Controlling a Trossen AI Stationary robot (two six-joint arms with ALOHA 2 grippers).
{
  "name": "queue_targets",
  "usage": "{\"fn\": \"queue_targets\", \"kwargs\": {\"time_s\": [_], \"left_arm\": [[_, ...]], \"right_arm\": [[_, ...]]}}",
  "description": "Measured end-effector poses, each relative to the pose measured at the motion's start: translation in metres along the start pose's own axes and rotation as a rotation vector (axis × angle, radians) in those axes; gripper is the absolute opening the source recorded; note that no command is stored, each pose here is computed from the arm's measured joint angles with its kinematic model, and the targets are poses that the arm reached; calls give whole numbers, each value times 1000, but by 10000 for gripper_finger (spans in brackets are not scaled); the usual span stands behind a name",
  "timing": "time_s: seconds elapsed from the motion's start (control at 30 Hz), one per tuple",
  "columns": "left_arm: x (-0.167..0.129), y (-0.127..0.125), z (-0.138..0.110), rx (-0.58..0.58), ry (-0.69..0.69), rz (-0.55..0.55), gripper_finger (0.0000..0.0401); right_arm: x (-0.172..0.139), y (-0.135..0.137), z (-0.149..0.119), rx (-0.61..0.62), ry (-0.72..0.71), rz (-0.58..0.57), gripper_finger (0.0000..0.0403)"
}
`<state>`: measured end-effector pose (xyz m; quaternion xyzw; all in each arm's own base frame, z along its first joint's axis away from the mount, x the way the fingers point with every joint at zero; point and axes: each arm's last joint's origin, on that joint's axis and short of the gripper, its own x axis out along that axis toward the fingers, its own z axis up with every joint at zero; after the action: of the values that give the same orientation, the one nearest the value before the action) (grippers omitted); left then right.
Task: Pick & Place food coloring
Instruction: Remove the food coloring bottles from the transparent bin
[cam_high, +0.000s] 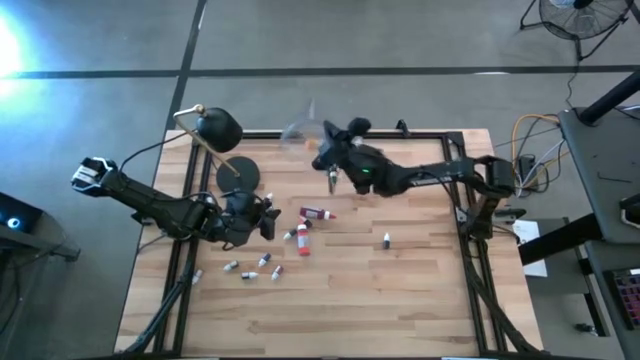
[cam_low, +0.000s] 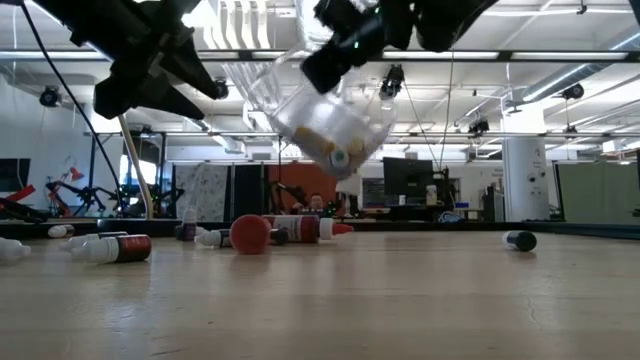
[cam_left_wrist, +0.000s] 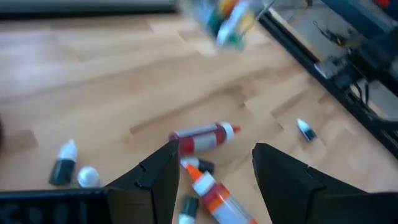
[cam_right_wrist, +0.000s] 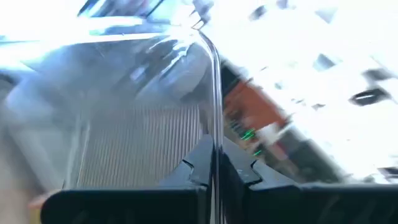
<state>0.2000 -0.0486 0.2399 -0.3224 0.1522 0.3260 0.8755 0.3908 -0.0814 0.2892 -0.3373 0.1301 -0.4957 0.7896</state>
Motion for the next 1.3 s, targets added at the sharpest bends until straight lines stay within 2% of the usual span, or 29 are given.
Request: {"fn": "queue_targets", "kwargs": {"time_s": [0.2, 0.33, 0.43, 0.57, 0.67, 0.77, 0.87, 1.0, 1.1, 1.17, 1.23, 1.3], "left_arm": [[0, 0, -3, 2, 75, -34, 174], [1, 1, -4, 7, 84, -32, 174], [1, 2, -5, 12, 87, -28, 174], [1, 2, -6, -7, 98, -31, 174], [1, 3, -7, -11, 117, -39, 174], [2, 4, -9, -6, 122, -35, 174], [2, 5, -9, 18, 123, -33, 174], [2, 5, -9, 39, 123, -36, 174], [1, 4, -10, 42, 127, -41, 174], [1, 4, -11, 52, 139, -49, 174], [0, 3, -12, 64, 149, -57, 174], [0, 3, -12, 76, 152, -61, 174]], "right_arm": [[-8, -2, -14, -54, -106, -168, 8], [-5, -2, -25, -106, -133, -184, 8], [1, 15, -45, -288, -123, -115, 8], [4, 27, -57, -588, -121, -91, 9], [4, 36, -66, -761, -75, 9, 9], [-1, 44, -69, -855, -65, 82, 9], [-3, 52, -73, -1054, -59, 200, 9], [-4, 63, -91, -1259, 40, 356, 9], [-4, 62, -92, -1339, 131, 405, 8], [-5, 62, -94, -1357, 160, 396, 8], [-3, 58, -90, -1314, 170, 352, 8], [1, 50, -81, -1217, 171, 274, 9]]}}
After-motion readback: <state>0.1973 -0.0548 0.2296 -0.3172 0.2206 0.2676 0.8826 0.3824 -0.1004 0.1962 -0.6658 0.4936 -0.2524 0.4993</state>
